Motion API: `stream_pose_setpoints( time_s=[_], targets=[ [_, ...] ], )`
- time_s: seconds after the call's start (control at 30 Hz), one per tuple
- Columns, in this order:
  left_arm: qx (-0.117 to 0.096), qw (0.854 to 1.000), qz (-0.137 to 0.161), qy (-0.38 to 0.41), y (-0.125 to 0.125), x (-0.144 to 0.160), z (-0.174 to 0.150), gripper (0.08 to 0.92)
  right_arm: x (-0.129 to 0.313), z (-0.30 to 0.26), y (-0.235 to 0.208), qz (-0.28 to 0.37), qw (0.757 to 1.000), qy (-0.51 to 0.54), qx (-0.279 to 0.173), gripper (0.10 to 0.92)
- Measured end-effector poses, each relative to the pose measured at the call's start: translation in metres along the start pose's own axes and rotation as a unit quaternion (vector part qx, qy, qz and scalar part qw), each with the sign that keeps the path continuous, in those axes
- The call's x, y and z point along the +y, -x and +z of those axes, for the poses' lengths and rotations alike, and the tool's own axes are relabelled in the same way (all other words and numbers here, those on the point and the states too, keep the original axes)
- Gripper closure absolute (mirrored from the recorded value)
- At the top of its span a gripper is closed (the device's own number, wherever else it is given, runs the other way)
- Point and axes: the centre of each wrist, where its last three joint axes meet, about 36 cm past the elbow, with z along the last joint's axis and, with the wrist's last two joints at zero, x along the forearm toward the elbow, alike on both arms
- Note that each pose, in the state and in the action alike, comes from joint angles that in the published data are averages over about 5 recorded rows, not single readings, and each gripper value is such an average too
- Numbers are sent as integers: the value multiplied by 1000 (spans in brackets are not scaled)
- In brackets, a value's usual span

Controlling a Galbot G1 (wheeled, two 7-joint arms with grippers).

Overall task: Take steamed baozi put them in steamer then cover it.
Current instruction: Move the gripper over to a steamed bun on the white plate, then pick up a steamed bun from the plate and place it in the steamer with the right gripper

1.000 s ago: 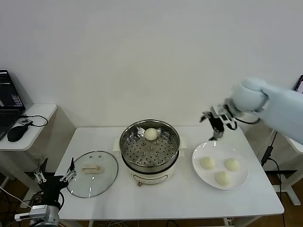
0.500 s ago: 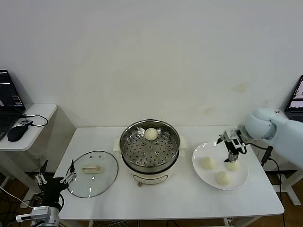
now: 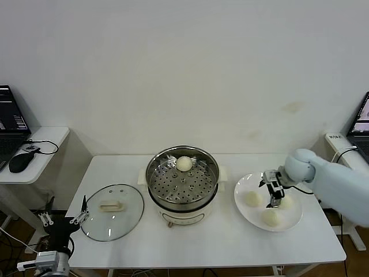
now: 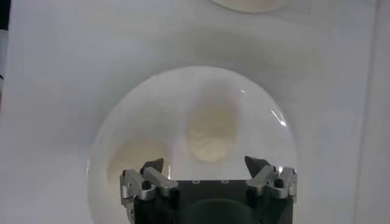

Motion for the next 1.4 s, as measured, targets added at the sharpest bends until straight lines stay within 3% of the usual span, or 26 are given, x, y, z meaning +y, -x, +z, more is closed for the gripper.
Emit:
stream_pose_setpoints(
  time_s=[0.47,0.9,1.13,1.4],
  targets=[
    [5,1000,-5,-1,2,1,5,177,-8,-13,32,0,1000,10,7,319],
    [6,1000,-8,-1,2,2,6,177,-15,-9,20,2,1000,13,10,469],
    [4,1000,-7,0,2,3,5,177,-29,-7,-23,18,1000,16,4,476],
    [-3,1000,-3,0,4,2,0,177,-63,-36,-118,69,997,2,-28,460]
  ],
)
